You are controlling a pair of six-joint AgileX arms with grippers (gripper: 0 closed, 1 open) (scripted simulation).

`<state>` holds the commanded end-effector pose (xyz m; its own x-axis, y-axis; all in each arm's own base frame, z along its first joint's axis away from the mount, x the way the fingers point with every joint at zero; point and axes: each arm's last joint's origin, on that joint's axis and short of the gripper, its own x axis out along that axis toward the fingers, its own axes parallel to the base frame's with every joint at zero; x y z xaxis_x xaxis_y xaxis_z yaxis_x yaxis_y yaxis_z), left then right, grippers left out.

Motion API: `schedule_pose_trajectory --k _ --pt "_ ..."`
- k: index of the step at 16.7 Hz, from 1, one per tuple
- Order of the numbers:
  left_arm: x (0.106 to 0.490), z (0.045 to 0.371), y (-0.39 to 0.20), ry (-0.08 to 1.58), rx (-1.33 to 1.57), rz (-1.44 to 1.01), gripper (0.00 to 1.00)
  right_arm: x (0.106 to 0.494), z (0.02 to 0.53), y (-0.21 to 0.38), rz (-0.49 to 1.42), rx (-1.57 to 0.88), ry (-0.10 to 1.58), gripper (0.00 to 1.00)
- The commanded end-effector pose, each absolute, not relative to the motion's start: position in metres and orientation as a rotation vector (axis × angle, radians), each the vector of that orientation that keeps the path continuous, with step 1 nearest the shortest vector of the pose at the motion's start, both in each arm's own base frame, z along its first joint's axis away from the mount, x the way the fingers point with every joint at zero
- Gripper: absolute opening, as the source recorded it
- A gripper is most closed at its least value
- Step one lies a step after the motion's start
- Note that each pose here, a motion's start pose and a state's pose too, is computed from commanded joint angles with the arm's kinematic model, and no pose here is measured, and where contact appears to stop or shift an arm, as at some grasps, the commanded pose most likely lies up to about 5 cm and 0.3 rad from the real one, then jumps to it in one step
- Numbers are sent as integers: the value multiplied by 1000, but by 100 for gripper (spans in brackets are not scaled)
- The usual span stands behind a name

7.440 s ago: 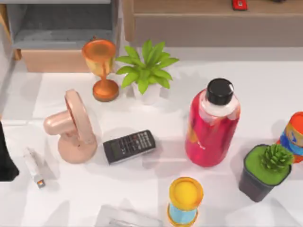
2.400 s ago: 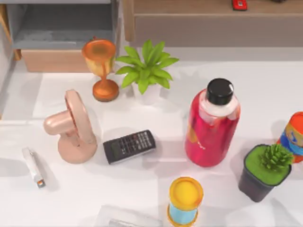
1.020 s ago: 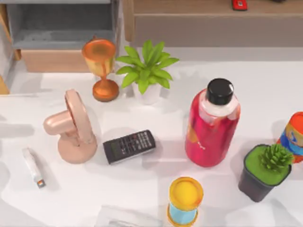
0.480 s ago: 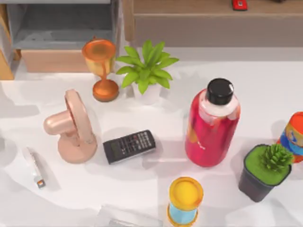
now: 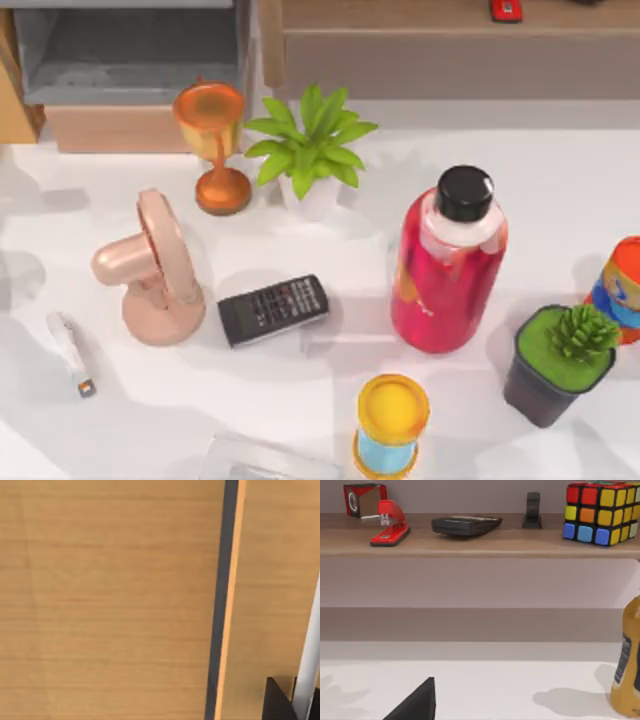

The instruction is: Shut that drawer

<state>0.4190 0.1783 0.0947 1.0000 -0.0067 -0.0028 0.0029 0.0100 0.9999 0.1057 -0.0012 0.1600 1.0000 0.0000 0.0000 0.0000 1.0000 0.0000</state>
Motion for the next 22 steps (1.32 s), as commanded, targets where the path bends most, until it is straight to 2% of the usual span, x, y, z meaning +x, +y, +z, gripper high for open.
schedule_pose_trajectory --k 3,7,20,22 --pt "437 91 176 11 1550 -21 0 106 160 -1 0 0 0 100" --pt "439 90 174 14 1547 -26 0 106 160 -1 0 0 0 100" --pt "439 90 174 14 1547 -26 98 106 160 -1 0 0 0 100" --pt "439 90 174 14 1547 -26 100 106 160 -1 0 0 0 100"
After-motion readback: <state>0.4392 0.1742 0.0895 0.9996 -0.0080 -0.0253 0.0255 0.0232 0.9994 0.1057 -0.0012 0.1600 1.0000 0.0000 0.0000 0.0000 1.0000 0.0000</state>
